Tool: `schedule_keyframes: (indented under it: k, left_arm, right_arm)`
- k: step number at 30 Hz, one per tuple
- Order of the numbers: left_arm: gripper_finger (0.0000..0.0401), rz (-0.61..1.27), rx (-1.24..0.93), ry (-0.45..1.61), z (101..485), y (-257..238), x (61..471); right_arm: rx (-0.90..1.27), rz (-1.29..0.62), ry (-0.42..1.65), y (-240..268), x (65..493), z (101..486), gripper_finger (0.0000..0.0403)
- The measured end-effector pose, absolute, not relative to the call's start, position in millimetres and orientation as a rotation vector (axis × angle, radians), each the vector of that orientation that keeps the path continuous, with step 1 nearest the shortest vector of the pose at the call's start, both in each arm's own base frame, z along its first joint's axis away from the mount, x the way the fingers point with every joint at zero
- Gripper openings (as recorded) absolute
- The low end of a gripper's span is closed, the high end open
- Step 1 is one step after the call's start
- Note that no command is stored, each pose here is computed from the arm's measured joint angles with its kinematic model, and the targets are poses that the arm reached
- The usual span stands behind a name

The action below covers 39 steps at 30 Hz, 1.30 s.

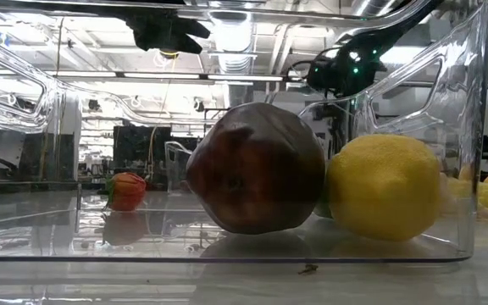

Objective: Sort produce into baskets
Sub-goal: Put the carrot into the top transparent bin

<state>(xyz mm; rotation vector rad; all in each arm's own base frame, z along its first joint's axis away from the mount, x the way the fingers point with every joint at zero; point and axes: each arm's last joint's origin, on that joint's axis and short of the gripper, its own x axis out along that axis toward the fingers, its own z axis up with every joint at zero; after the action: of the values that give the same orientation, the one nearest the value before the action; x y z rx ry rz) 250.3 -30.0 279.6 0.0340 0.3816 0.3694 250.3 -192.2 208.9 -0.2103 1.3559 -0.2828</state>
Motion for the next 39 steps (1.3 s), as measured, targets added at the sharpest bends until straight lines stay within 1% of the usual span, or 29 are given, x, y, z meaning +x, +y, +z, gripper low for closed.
schedule_keyframes:
  k: [2,5,15,20,26,35,37,39]
  left_arm:
    - [0.0304,0.37,0.036,0.387,279,-30,250]
    - [0.0304,0.37,0.037,0.393,279,-30,250]
    - [0.0304,0.371,0.036,0.394,278,-30,250]
    - [0.0304,0.372,0.038,0.4,278,-30,250]
    - [0.0304,0.372,0.039,0.401,278,-30,249]
    - [0.0304,0.372,0.042,0.402,278,-30,249]
    - [0.0304,0.372,0.042,0.401,278,-30,249]
    - [0.0304,0.371,0.042,0.401,278,-30,249]
  right_arm:
    - [-0.214,-0.259,1.396,-193,251,201,0.0392]
    - [-0.201,-0.24,1.441,-194,251,193,0.0396]
    - [-0.163,-0.186,1.532,-210,250,159,0.0344]
    - [-0.174,-0.195,1.558,-212,249,155,0.0307]
    - [-0.187,-0.201,1.556,-209,252,159,0.0252]
    - [-0.223,-0.158,1.54,-184,272,161,0.0141]
    - [-0.23,-0.15,1.538,-178,275,162,0.0127]
    - [-0.229,-0.14,1.554,-170,276,168,0.0124]
